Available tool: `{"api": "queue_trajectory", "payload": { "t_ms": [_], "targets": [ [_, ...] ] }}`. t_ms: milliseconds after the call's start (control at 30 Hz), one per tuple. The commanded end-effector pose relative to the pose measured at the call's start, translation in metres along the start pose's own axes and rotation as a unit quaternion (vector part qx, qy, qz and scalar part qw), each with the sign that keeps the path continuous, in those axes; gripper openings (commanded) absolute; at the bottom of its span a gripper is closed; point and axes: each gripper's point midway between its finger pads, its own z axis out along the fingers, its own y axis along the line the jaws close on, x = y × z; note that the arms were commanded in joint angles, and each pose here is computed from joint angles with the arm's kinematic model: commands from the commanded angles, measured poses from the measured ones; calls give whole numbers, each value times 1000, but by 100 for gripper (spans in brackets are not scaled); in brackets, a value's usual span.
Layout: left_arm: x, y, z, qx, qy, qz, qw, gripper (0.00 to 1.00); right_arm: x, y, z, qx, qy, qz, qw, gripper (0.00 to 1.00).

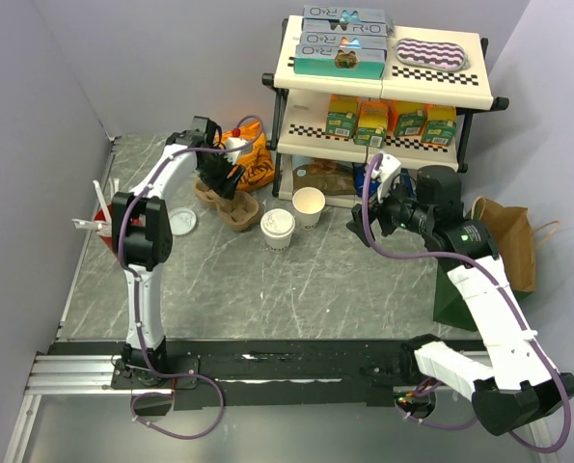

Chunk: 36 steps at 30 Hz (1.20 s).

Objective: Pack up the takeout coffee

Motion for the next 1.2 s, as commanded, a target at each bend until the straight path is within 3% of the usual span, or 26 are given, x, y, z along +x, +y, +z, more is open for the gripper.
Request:
{"api": "queue_trajectory", "payload": {
  "t_ms": [0, 333, 533, 933, 1167],
  "targets": [
    [-9, -3, -1, 12, -8, 0, 1000, 67, 0, 0, -4, 4, -5, 7, 1000, 99],
    [-7, -8, 3, 28, -5, -10, 1000, 59, 1, -2, 0, 2, -3, 9, 1000, 99],
    [-12, -7, -3, 22, -12, -10, 1000, 49, 2, -3, 1, 4, -3, 10, 1000, 99],
    [-37, -5, -47, -11, -44, 2, 999, 35, 4, -2, 2, 3, -5, 13, 1000, 99],
    [-59, -15, -91, -24, -90, 2, 996, 24, 6, -1, 5, -1, -5, 17, 1000, 99]
  ]
}}
